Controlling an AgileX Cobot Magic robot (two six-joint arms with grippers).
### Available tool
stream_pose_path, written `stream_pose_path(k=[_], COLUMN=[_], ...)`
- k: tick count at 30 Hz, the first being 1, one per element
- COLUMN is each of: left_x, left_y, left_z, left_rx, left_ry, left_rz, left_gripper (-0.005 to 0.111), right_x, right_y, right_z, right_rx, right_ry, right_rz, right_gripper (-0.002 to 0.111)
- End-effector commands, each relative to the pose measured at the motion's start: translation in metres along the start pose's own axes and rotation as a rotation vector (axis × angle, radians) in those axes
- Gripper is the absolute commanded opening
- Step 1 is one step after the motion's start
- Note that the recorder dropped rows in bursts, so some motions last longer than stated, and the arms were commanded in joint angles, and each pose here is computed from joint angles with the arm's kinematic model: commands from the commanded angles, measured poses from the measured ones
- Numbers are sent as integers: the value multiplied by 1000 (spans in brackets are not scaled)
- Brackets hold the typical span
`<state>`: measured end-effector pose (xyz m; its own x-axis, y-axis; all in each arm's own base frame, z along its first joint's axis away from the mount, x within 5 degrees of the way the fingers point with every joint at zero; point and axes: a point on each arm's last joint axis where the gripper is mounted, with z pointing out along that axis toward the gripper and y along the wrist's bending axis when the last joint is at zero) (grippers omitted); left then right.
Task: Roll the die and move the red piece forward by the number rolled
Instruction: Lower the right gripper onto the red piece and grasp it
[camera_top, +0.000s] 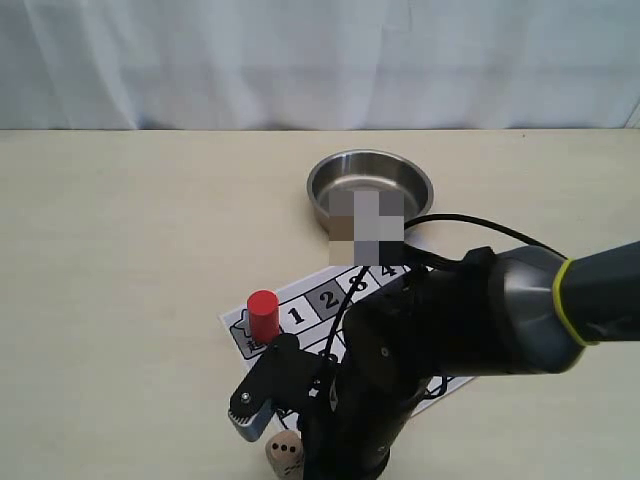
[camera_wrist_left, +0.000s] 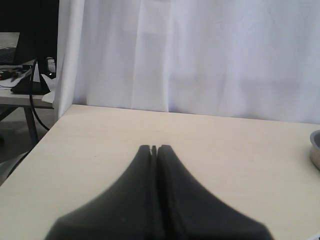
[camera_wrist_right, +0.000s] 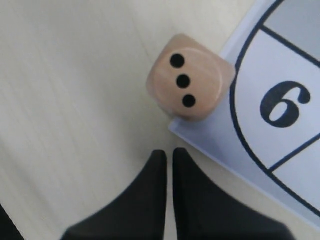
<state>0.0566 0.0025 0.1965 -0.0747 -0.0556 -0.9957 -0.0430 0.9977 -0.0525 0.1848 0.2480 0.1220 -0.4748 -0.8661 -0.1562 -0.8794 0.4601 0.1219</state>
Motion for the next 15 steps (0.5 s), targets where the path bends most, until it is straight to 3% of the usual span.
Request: stream_pose_path(k=[1,12,15], left_x=[-4,-4,-4], left_y=[-1,-1,-1], left_z=[-1,-1,-1], left_rx=[10,10,10], left_ry=[-20,-20,-20], left_rz=[-3,-3,-3], left_gripper=[0,0,0], right_x=[1,-7,-10], right_y=[-1,3,0], right_z=[1,-19,-34], right_rx=[6,-33,10], right_ry=[3,75,99], right_rz=[-8,-36,-14], right_gripper=[4,4,4])
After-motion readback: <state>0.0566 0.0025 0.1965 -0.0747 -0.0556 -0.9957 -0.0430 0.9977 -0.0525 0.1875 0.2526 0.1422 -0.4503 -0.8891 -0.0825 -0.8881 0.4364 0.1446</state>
